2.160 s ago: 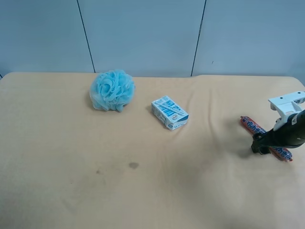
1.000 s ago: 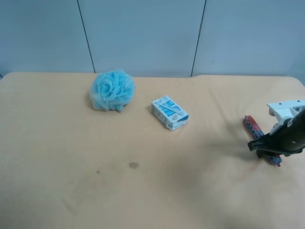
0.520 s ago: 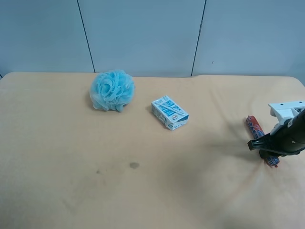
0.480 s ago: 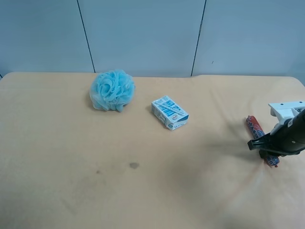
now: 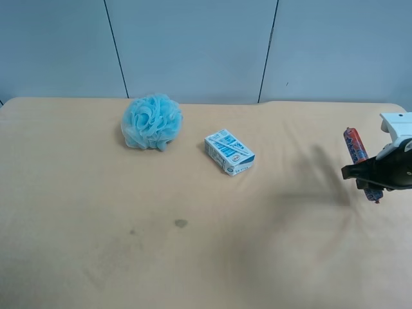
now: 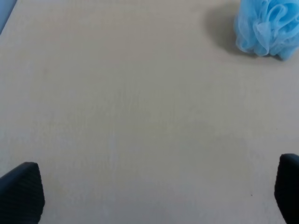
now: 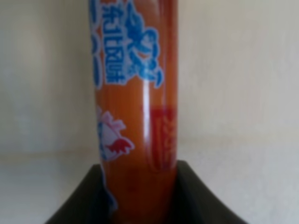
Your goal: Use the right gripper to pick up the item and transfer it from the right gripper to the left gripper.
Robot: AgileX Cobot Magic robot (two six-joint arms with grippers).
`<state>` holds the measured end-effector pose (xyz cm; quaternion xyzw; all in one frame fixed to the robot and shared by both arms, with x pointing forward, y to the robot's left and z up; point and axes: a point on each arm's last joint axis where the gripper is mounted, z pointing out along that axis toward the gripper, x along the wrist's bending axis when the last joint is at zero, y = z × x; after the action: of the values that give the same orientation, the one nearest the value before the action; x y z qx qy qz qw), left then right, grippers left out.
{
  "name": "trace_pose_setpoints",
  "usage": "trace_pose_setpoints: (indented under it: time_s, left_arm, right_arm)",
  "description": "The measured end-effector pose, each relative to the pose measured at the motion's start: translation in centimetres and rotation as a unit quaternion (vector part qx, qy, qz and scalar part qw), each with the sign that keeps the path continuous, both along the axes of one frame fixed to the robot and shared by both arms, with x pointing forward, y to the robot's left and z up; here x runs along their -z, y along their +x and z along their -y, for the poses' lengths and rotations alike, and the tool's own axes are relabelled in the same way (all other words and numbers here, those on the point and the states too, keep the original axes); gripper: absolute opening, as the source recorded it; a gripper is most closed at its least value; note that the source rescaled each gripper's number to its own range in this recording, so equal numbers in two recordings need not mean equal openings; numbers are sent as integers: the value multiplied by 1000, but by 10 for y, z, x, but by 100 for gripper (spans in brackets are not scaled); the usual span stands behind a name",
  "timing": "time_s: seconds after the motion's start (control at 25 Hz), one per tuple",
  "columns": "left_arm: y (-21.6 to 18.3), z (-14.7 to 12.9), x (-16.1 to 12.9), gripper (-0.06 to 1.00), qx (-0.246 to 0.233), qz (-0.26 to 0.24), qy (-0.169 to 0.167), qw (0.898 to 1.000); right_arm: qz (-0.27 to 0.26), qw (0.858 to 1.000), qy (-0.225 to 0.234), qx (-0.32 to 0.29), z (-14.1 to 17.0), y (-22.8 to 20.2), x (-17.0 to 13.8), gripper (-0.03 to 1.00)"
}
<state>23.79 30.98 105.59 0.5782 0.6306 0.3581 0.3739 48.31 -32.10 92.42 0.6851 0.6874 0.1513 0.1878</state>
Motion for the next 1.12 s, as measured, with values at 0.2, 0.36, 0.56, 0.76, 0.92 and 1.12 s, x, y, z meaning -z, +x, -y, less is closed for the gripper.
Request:
trace_pose_setpoints:
  time_s: [0.2,0.36,0.56,0.76,0.92,1.12]
  left_arm:
    - [0,0,0,100,0,0,0,1000]
    - [0,0,0,100,0,0,0,1000]
    - [0,0,0,100,0,0,0,1000]
    - [0,0,0,100,0,0,0,1000]
    - [0,0,0,100,0,0,0,1000]
    - [0,0,0,100,0,0,0,1000]
  right_arm:
    - [25,997,-3,-77,-30,-1,-12,1]
    - [26,987,-6,-156,-58,0,-18,1]
    - [46,970,-8,-237,-92,16,-47,1]
    - [95,942,-9,-323,-131,30,-88,1]
    - [129,912,-7,-390,-158,30,-110,1]
    - [162,880,8,-447,-177,29,-123,1]
